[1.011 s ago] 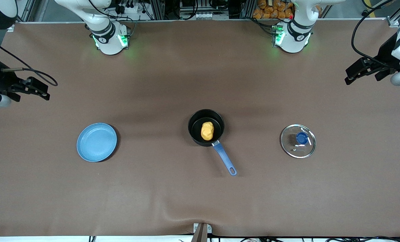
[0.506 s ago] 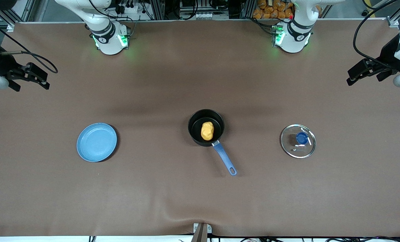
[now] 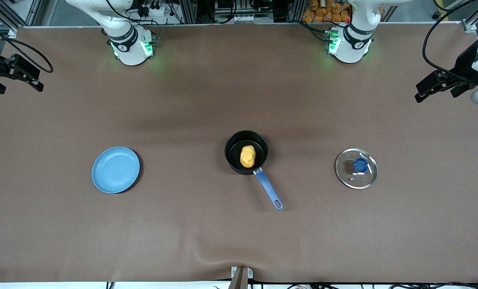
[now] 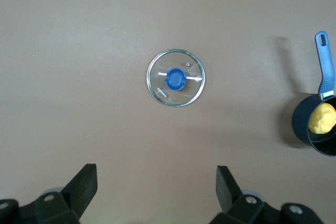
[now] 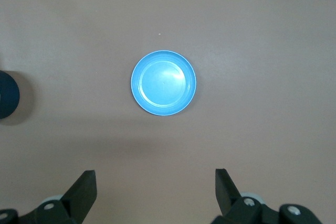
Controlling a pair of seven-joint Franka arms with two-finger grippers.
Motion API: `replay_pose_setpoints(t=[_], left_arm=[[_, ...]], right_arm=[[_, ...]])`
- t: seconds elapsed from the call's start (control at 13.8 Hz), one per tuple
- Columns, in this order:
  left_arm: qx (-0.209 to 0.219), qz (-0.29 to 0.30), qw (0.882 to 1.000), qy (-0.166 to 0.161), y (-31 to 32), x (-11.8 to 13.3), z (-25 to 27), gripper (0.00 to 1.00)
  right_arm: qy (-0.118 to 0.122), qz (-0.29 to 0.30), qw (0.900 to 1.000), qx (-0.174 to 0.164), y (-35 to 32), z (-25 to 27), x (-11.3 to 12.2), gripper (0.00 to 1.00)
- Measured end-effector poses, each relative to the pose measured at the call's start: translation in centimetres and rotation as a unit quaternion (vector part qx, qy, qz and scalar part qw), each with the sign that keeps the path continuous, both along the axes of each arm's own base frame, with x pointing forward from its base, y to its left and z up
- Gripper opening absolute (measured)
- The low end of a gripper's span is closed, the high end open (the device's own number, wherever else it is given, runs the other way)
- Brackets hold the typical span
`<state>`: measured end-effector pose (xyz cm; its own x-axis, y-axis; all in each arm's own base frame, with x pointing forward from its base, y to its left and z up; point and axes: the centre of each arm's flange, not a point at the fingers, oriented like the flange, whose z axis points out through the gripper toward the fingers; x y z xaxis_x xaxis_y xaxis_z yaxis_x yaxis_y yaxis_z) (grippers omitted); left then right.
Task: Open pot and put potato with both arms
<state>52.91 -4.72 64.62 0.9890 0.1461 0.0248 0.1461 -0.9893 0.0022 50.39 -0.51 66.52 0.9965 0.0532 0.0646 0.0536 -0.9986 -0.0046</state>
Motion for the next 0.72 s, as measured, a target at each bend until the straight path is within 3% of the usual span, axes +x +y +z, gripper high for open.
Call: replay_pose_setpoints(t=[0.72], left_arm=[[0.000, 0.000, 1.000, -0.003, 0.01, 0.03, 0.18, 1.00]], right_arm=[[0.001, 0.000, 1.000, -0.003, -0.10, -0.05, 0.02, 1.00]])
